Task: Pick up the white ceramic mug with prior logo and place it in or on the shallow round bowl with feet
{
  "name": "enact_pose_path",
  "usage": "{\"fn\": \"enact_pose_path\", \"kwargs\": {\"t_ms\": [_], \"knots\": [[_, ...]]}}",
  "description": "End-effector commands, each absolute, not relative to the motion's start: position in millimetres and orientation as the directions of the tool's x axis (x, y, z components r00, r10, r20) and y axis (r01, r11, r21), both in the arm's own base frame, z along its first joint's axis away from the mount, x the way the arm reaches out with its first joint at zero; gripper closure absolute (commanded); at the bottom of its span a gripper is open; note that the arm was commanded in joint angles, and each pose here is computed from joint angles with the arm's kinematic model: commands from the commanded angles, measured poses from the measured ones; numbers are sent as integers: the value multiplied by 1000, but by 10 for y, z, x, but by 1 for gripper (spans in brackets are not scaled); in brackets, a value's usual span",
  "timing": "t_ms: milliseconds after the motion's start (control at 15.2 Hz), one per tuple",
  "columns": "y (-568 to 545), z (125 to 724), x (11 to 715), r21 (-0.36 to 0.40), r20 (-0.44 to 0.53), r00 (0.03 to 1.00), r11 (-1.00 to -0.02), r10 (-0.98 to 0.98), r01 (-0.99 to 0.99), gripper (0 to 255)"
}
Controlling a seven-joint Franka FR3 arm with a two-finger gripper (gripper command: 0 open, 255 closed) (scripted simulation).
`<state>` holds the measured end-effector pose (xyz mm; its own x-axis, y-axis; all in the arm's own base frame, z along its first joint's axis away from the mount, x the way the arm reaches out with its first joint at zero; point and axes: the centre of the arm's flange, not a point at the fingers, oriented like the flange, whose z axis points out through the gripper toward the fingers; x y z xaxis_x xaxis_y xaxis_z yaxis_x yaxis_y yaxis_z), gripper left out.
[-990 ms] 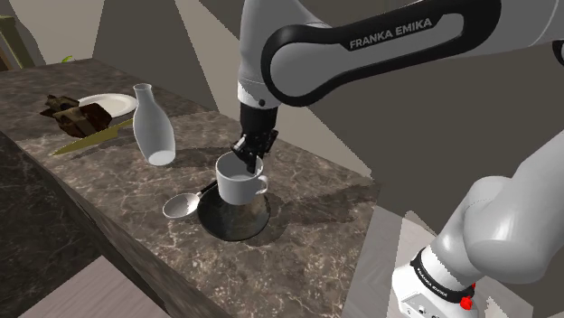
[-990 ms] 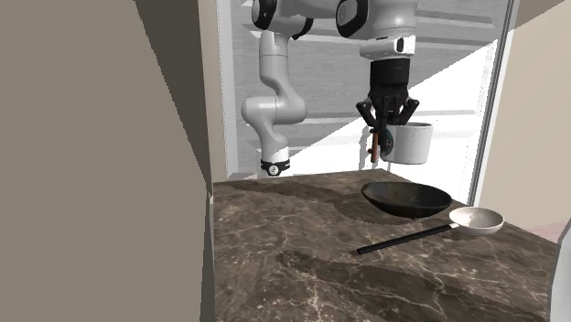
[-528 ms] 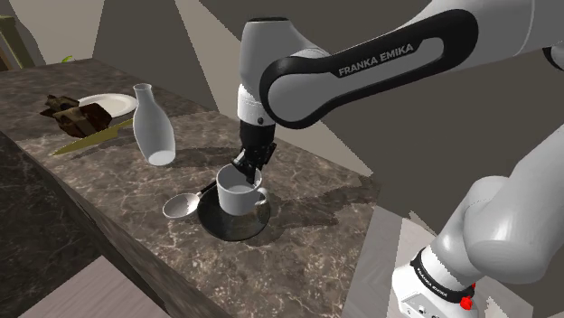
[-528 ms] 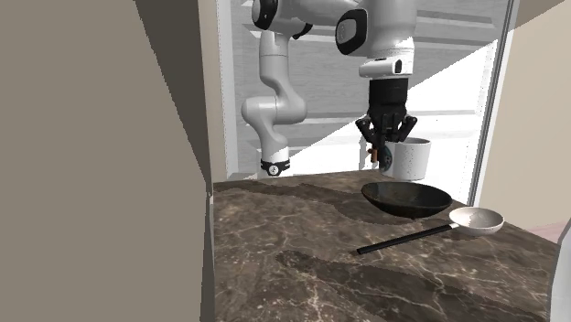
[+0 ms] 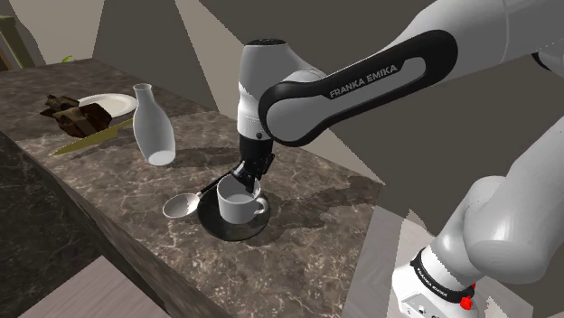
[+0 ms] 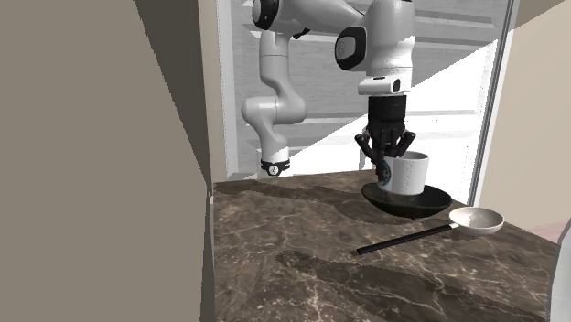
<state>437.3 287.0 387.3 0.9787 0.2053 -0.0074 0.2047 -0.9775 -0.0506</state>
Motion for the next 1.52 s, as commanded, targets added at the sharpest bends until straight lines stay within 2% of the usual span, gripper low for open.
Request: {"fn": "enact_pose_path", "kwargs": {"t_ms": [0,264,330,660,924,1452], "knots": [[2870,3868,4373,-51,-7,979,-978,205,205,255],[2870,3868,4373,-51,-7,979,-978,205,205,255],[2870,3868,4374,-51,-7,979,-978,205,205,0],[2870,3868,4374,-51,-7,979,-978,205,205,0],[2846,4367,4382,-51,-7,979,-978,205,205,0],[2846,4367,4382,-51,-7,979,-978,205,205,0]]}}
